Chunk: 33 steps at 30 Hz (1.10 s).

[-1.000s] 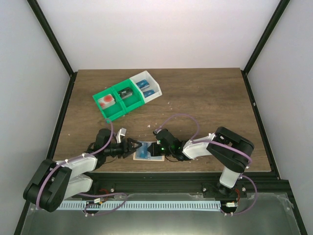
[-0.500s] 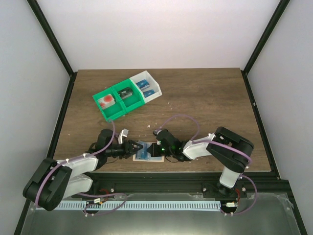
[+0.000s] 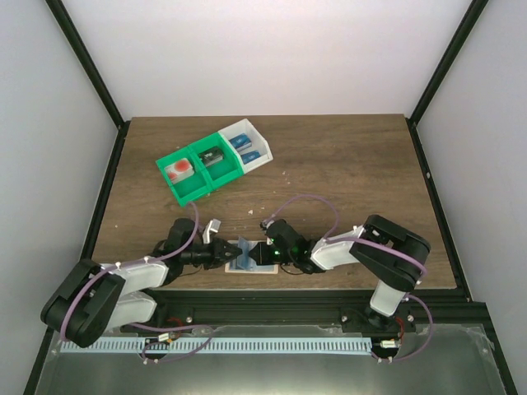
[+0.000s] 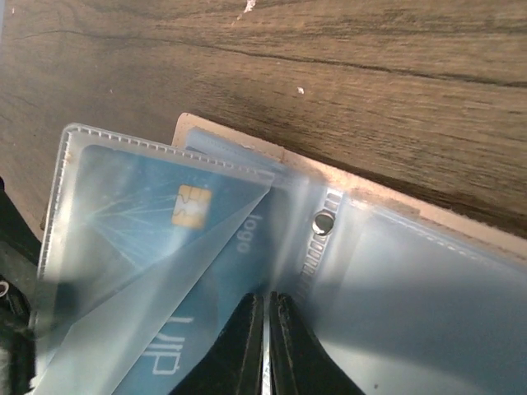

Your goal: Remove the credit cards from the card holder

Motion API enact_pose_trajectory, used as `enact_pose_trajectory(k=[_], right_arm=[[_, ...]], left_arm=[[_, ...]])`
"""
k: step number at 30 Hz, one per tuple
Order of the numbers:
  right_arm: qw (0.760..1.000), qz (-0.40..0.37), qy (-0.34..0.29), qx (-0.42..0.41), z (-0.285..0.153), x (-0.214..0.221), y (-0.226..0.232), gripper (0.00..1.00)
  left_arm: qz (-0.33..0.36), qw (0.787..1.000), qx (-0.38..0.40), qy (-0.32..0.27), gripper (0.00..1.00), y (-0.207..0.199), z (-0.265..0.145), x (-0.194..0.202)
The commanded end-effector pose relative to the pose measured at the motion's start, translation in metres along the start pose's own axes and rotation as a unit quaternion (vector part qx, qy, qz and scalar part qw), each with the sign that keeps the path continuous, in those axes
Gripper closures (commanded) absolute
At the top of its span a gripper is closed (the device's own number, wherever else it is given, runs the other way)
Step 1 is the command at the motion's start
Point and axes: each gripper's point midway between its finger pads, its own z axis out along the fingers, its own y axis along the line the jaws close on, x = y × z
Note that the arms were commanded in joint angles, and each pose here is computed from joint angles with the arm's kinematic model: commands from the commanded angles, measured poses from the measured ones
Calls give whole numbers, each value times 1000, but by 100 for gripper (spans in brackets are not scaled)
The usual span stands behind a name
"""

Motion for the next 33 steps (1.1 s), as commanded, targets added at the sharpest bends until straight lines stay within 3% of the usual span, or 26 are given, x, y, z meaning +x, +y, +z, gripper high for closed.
enact_pose_trajectory(k=[1,6,10,26,33], right_arm=[[1000,2,13,21,-4,12,-10,93],[1000,0,5,20,-8,8,-7,91],[1000,-3,7,19,-7,7,-6,89],[1000,-1,-9,26,-17,6,-10,87],[1000,3,-19,19,-18,3,-8,87]], left_arm=[[19,1000,12,-4,81,-10,3,-5],[21,1000,15,-6,81,-14,3,-6],[28,1000,14,0,69,-19,6,-5],[36,999,13,19,64,-28,22,5],[42,998,33,31,56,-40,30,11]])
